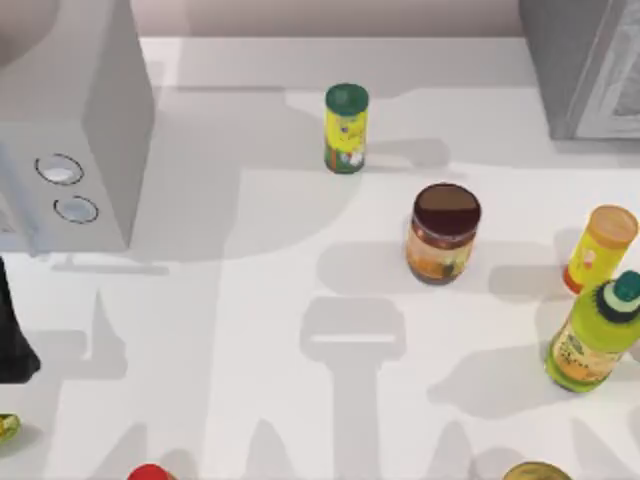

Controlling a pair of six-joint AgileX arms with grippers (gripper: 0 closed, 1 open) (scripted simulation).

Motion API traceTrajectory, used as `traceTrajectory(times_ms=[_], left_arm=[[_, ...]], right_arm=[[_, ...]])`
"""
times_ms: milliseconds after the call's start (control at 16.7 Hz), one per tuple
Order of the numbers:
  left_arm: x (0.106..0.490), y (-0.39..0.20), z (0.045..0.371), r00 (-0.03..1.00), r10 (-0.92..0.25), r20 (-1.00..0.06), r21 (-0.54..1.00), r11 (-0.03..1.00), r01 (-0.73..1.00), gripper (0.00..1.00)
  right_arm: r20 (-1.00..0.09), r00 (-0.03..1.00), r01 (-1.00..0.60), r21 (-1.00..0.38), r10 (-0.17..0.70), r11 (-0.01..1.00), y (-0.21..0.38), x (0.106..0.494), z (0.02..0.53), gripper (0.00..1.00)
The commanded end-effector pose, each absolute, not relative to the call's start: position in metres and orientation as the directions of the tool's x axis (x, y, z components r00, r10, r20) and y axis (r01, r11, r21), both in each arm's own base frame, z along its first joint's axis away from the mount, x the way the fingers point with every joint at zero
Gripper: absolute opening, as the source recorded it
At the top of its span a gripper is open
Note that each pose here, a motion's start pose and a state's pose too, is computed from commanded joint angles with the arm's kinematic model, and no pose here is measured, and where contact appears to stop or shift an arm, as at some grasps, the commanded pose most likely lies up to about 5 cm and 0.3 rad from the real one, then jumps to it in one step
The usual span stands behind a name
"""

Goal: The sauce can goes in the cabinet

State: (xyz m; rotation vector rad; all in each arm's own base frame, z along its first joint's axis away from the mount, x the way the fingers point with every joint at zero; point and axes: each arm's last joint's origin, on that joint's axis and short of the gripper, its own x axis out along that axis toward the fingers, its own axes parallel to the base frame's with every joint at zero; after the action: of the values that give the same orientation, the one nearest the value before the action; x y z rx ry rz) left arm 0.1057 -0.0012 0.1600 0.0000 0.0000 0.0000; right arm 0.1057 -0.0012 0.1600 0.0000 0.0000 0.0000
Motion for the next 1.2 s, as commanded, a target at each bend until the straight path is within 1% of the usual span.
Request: traceTrajectory(times_ms=[180, 300, 480, 600, 720, 900, 1020, 1200], left_arm=[[0.106, -0.001, 0.16, 1.0, 0.0, 0.0, 0.0, 1.0, 0.0, 1.0], [0.106, -0.001, 0.16, 1.0, 0.0, 0.0, 0.0, 1.0, 0.0, 1.0], [0.106, -0.001, 0.16, 1.0, 0.0, 0.0, 0.0, 1.0, 0.0, 1.0], [0.106, -0.001, 0.16, 1.0, 0.0, 0.0, 0.0, 1.0, 0.0, 1.0], [0.106, -0.001, 0.16, 1.0, 0.0, 0.0, 0.0, 1.0, 0.0, 1.0], [0.106, -0.001, 0.16, 1.0, 0.0, 0.0, 0.0, 1.0, 0.0, 1.0], [0.106, -0.001, 0.16, 1.0, 0.0, 0.0, 0.0, 1.0, 0.0, 1.0], [0.106, -0.001, 0.16, 1.0, 0.0, 0.0, 0.0, 1.0, 0.0, 1.0]], right_arm=[[0.0, 1.0, -0.008, -0.01, 0.008, 1.0, -0.001, 0.106, 0.163, 1.0], [0.001, 0.999, -0.051, -0.058, 0.052, 0.997, 0.0, 0.106, 0.176, 1.0], [-0.013, 0.984, -0.176, -0.185, 0.176, 0.967, 0.005, 0.112, 0.215, 1.0], [-0.053, 0.957, -0.289, -0.285, 0.286, 0.914, 0.01, 0.124, 0.245, 1.0], [-0.129, 0.907, -0.42, -0.369, 0.402, 0.829, 0.015, 0.149, 0.272, 1.0], [-0.287, 0.774, -0.632, -0.419, 0.565, 0.652, 0.026, 0.208, 0.29, 1.0], [-0.394, 0.647, -0.761, -0.39, 0.653, 0.519, 0.035, 0.256, 0.28, 1.0], [-0.508, 0.43, -0.902, -0.282, 0.747, 0.327, 0.048, 0.322, 0.239, 1.0]])
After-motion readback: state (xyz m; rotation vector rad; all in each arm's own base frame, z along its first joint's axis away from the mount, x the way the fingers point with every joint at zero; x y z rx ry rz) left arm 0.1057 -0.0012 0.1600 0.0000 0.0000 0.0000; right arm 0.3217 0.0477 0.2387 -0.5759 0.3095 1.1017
